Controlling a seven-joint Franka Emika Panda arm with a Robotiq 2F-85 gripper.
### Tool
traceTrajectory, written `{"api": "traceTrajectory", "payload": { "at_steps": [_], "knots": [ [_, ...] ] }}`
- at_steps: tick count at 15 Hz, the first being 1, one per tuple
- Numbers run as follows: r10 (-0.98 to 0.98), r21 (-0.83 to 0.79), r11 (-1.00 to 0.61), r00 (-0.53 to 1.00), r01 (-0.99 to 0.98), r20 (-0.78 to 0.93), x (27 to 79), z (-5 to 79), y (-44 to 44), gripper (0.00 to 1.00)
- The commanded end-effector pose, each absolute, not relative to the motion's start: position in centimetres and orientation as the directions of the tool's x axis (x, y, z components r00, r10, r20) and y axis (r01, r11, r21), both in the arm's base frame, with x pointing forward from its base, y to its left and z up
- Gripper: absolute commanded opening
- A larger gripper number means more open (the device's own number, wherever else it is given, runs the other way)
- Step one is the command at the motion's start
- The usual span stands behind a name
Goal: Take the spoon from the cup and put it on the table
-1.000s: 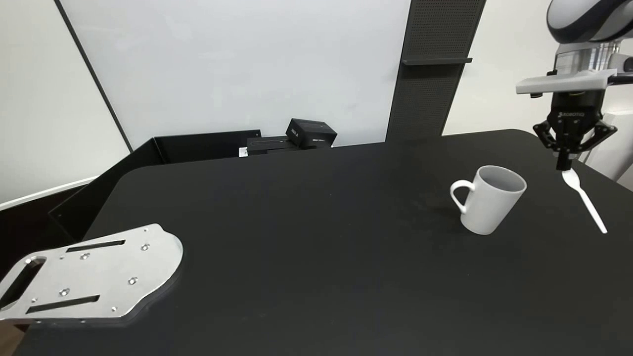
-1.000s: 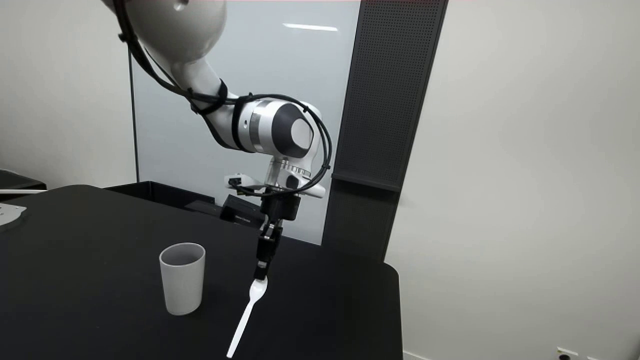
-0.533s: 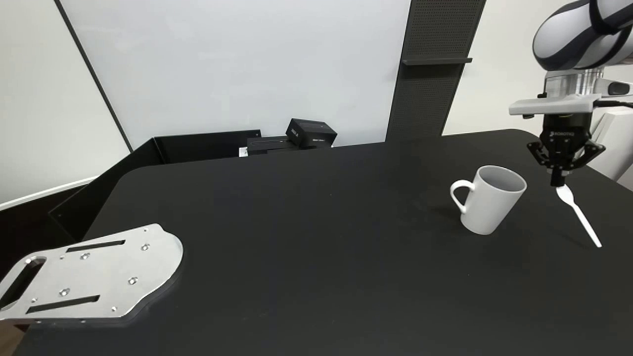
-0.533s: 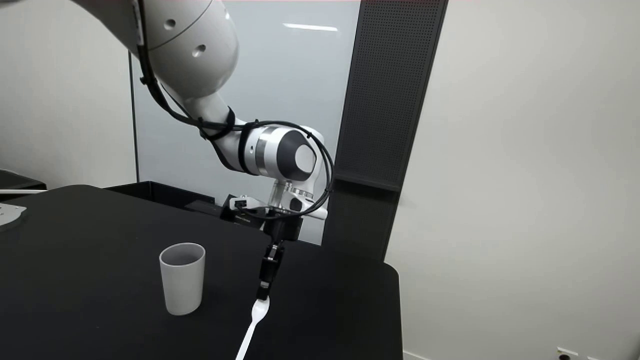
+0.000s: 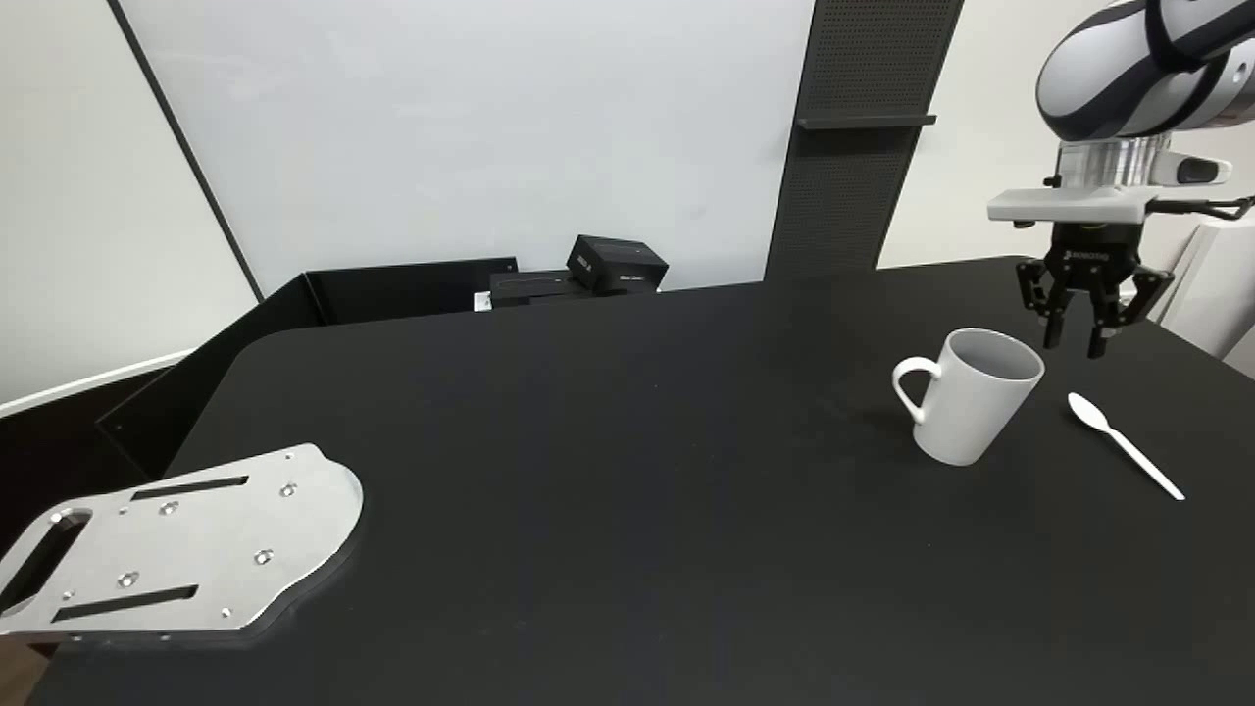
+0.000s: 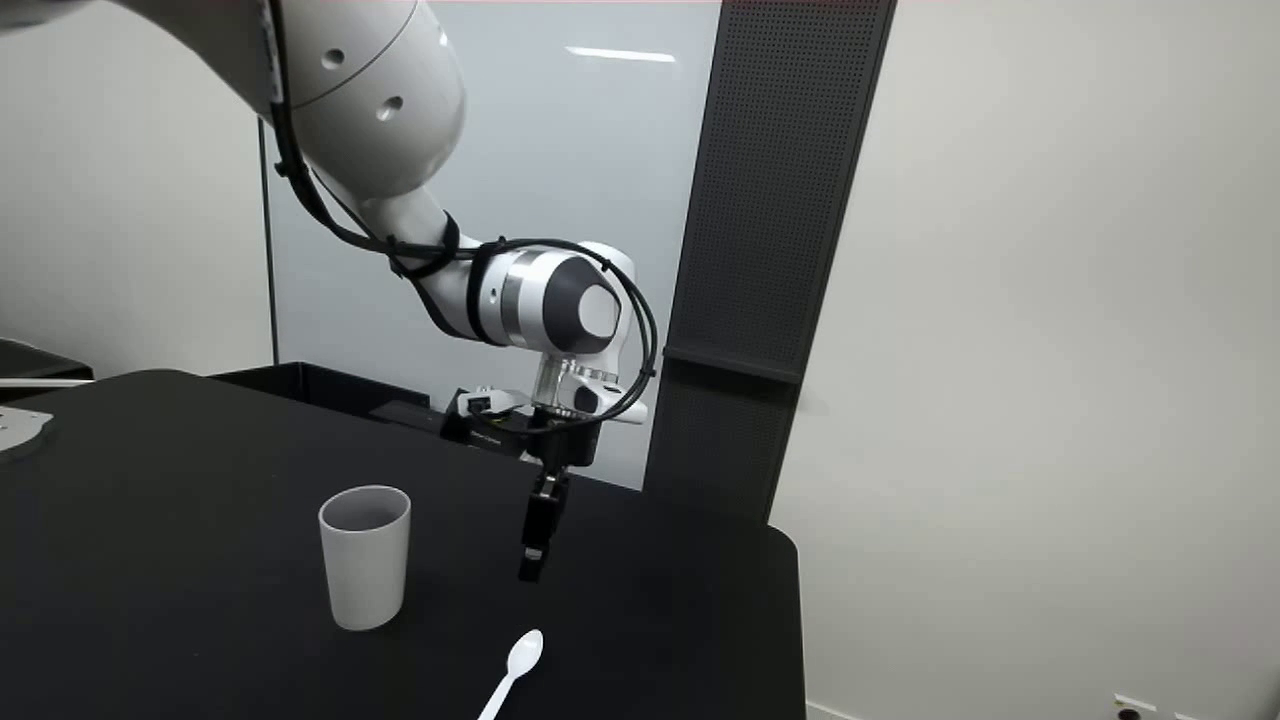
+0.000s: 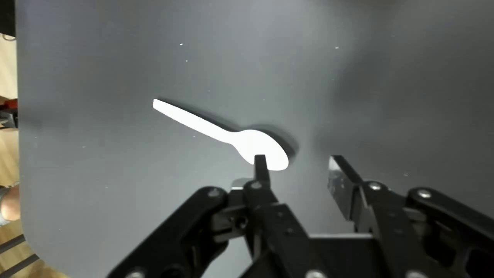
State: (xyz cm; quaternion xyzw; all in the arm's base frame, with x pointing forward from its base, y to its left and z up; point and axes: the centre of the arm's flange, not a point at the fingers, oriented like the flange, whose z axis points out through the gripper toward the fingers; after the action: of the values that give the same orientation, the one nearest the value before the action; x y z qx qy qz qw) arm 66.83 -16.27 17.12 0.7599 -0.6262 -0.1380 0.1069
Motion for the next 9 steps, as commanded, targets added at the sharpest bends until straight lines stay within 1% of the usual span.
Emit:
{"api": "traceTrajectory", "payload": {
  "at_steps": [1,4,5,7,8,9],
  "knots": [
    [-0.973,0.199,-0.228,0.231,-0.953,-0.007,67.4,20.8,-14.4,0.76],
    [-0.963,0.036,-0.258,0.260,-0.965,0.063,68.2,23.6,-13.0,0.97],
    [-0.961,-0.011,-0.267,0.265,-0.964,0.081,68.4,24.3,-12.7,0.99],
    [-0.957,-0.094,-0.281,0.271,-0.955,0.106,68.5,25.7,-12.1,1.00],
    [-0.958,-0.104,-0.279,0.270,-0.954,0.095,68.4,26.3,-12.0,1.00],
    [-0.958,-0.071,-0.275,0.267,-0.959,0.105,70.7,24.8,-12.5,1.00]
  ]
}}
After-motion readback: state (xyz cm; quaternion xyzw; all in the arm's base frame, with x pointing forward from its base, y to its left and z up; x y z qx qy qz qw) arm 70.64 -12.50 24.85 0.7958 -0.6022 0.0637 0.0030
